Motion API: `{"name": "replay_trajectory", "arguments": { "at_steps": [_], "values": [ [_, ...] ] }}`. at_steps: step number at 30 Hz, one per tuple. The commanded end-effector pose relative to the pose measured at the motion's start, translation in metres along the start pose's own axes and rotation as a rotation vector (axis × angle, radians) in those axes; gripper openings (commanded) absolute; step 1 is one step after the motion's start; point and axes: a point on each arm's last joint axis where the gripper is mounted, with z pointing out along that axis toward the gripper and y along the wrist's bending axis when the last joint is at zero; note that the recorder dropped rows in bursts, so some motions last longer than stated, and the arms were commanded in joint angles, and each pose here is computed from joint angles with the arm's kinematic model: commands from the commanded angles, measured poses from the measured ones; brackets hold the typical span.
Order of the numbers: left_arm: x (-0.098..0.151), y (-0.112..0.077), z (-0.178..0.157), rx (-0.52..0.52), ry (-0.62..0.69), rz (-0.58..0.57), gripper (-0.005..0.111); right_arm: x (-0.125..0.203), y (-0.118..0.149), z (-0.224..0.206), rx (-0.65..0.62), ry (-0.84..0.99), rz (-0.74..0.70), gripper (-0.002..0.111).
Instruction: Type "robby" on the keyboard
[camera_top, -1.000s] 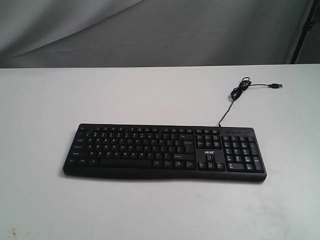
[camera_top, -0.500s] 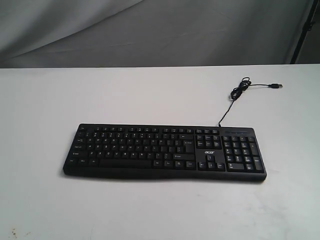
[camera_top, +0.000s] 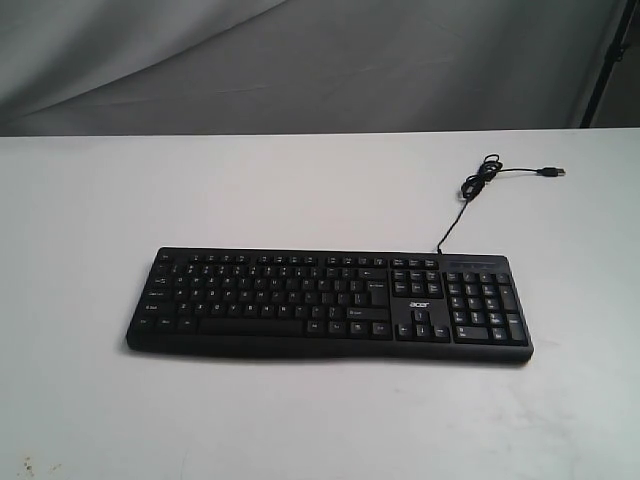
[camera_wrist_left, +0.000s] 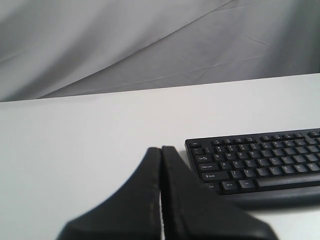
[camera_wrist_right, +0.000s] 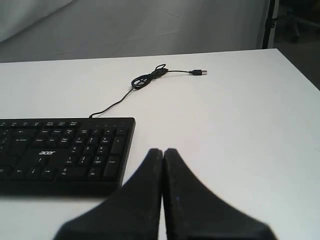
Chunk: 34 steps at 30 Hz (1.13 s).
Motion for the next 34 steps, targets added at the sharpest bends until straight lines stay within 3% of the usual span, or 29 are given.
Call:
{"name": "replay_trajectory", "arguments": {
  "at_steps": [1, 34],
  "values": [
    [0.0008, -0.0003, 0.0001, 0.005, -0.005, 0.003, 0.0, -0.0005, 0.0009, 0.0002, -0.011, -0.013, 0.018, 0.0],
    [0.0008, -0.0003, 0.0001, 0.005, -0.005, 0.003, 0.0, -0.0005, 0.0012, 0.0001, -0.015, -0.012, 0.03, 0.0]
  ]
}}
